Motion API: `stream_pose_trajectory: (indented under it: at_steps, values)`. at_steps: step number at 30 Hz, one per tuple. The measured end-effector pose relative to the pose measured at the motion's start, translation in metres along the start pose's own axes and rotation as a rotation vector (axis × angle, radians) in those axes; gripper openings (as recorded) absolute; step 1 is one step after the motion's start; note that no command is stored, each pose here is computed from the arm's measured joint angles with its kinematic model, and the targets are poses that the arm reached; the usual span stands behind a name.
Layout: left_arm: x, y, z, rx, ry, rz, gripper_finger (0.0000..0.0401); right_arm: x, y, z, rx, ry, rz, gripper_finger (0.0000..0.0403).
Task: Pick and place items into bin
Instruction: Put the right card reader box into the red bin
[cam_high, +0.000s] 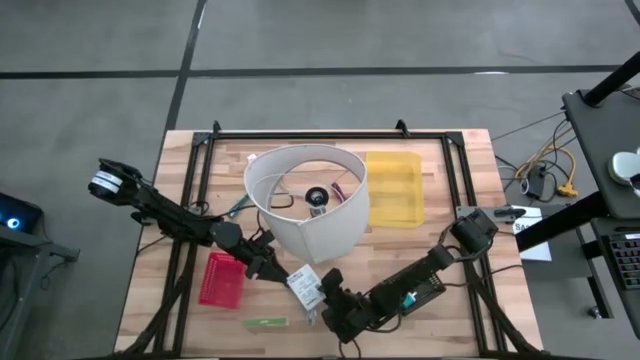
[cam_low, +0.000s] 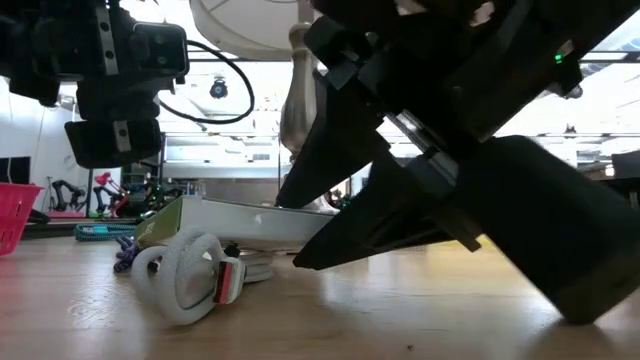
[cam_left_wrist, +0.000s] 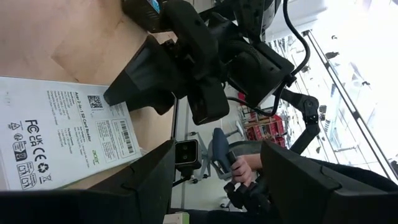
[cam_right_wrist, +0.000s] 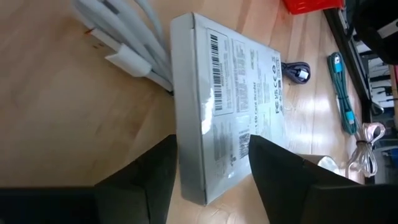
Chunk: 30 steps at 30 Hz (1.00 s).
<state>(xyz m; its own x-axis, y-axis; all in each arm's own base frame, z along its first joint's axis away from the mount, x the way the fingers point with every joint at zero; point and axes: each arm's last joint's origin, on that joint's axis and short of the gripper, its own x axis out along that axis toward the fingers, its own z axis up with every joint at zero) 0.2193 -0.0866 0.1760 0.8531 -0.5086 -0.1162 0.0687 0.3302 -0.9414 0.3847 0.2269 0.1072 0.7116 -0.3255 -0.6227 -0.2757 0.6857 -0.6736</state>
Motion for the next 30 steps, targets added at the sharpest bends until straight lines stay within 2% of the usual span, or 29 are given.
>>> stream_pose_trajectory:
  at_steps: [7,17,22,30]
  values:
    - [0.0,0.0,0.0,0.0,0.0,0.0,0.0221,0.002,-0.002,0.001,0.013,0.0,0.008,0.0143]
    - [0.0,0.0,0.0,0.0,0.0,0.0,0.0221,0.0,-0.01,0.009,0.182,-0.009,-0.02,0.0046]
    - [0.0,-0.002,0.001,0.02,-0.006,-0.014,0.0221,-0.01,-0.02,0.02,0.308,-0.023,0.003,0.0036]
    - [-0.008,-0.019,0.006,0.207,-0.057,-0.12,0.0221,-0.032,-0.038,0.037,0.539,-0.023,0.03,0.0035]
